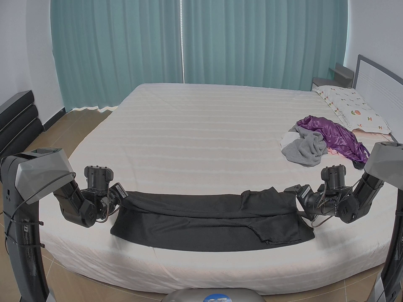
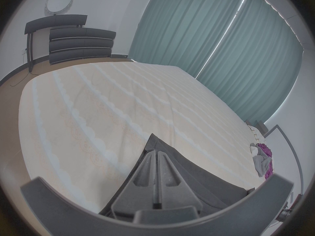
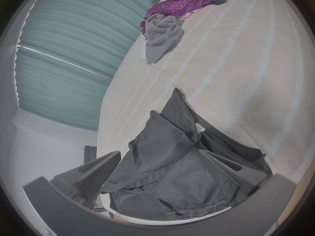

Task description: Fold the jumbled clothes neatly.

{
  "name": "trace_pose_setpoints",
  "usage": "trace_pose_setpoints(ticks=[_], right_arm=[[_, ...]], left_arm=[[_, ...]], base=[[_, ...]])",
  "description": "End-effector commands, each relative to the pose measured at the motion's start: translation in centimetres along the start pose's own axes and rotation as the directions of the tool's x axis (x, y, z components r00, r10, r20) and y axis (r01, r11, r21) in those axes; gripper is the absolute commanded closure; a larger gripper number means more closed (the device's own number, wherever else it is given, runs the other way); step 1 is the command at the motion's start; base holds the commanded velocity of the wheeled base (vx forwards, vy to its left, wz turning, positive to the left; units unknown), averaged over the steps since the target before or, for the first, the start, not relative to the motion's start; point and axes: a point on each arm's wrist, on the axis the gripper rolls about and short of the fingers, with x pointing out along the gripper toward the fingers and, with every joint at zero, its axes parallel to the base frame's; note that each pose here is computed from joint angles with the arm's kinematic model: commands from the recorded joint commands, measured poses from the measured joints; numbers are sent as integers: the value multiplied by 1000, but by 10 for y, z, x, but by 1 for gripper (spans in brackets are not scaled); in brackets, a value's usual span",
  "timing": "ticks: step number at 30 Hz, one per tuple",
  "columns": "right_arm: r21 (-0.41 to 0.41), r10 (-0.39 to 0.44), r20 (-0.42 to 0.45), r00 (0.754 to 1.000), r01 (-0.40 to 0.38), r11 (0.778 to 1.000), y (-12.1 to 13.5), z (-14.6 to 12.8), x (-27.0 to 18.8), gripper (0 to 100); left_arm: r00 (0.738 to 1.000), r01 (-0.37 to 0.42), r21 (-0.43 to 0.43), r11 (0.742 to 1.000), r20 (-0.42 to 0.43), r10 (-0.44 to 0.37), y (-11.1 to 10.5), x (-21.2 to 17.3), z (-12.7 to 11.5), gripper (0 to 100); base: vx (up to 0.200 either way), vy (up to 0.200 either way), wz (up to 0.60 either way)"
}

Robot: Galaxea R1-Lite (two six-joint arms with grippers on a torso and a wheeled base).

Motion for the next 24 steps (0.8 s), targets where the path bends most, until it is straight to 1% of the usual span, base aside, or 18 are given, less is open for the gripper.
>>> trace_pose_setpoints(ticks=[1, 5, 6, 9, 16, 17, 24], right_arm=[[-9, -3, -9, 1000, 3, 1000, 1, -4, 1, 0], [-16, -23, -14, 1000, 23, 1000, 1, -9, 3, 0], [-18, -44, -12, 999, 43, 999, 0, -11, 6, 0], [-21, -73, -6, 997, 73, 997, -2, -13, 9, 0], [-25, -83, 12, 996, 83, 996, -2, -12, 16, 0], [-24, -97, 12, 995, 98, 995, -3, -12, 20, 0], [-23, -110, 26, 994, 111, 994, 3, -4, 34, 0]], left_arm=[[1000, 13, -2, 1000, 16, -13, -3, -9, 7, 100], [999, 26, -6, 1000, 31, -25, -7, -13, 12, 100], [999, 28, -7, 1000, 37, -28, -7, -15, 14, 100], [999, 30, -7, 1000, 36, -29, -7, -15, 13, 100], [999, 27, -7, 1000, 32, -26, -6, -14, 12, 100], [999, 28, -7, 1000, 33, -27, -6, -14, 12, 100], [999, 28, -8, 1000, 35, -27, -6, -14, 13, 100]], base=[[0, 0, 0], [0, 0, 0], [0, 0, 0], [0, 0, 0], [0, 0, 0], [0, 0, 0], [0, 0, 0]])
